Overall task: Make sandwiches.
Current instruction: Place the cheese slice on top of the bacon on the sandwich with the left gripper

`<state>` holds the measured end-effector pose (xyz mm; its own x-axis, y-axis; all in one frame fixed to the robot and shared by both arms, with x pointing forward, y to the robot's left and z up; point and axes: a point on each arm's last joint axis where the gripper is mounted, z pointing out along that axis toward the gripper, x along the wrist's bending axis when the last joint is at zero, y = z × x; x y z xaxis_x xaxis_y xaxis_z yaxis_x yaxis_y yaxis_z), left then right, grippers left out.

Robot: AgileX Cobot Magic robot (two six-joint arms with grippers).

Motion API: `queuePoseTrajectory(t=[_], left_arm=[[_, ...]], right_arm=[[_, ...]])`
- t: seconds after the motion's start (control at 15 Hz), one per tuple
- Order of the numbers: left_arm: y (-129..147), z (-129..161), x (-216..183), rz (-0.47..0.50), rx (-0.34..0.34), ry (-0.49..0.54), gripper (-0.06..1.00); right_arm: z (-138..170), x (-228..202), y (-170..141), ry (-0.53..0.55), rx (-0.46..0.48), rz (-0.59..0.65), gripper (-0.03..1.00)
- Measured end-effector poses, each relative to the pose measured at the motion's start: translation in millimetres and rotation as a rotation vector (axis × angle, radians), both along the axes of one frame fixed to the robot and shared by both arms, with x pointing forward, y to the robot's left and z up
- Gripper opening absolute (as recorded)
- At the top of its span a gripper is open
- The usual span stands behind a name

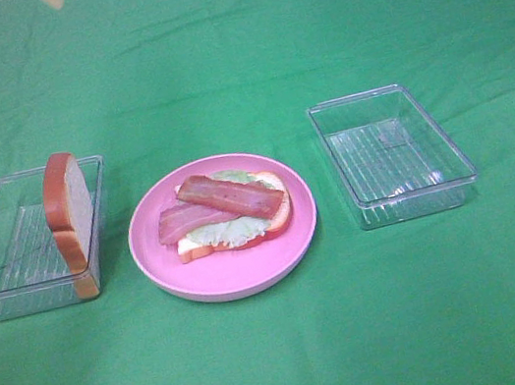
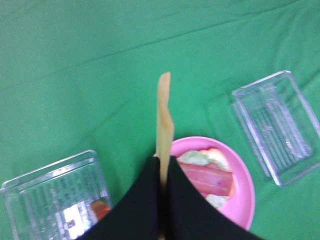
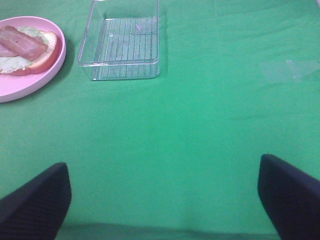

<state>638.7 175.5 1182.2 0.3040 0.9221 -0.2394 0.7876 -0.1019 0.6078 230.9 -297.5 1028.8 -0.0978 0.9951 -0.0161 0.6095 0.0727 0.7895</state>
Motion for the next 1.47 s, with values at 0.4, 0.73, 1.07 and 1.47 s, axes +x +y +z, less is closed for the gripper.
queuePoseTrajectory(t=[0.4,0.73,1.07,1.47], left_arm=[[-84,-39,-6,-0.206,-0.1,0.135,0.0],[-111,-126,-3,-0.254,-0.049,0.379,0.0],[-127,-202,3,-0.317,-0.039,0.548,0.0],[-134,-236,6,-0.333,-0.048,0.613,0.0]], right_arm=[[0,0,0,0.0,0.0,0.0,0.97],[0,0,0,0.0,0.0,0.0,0.97],[0,0,0,0.0,0.0,0.0,0.97],[0,0,0,0.0,0.0,0.0,0.97]])
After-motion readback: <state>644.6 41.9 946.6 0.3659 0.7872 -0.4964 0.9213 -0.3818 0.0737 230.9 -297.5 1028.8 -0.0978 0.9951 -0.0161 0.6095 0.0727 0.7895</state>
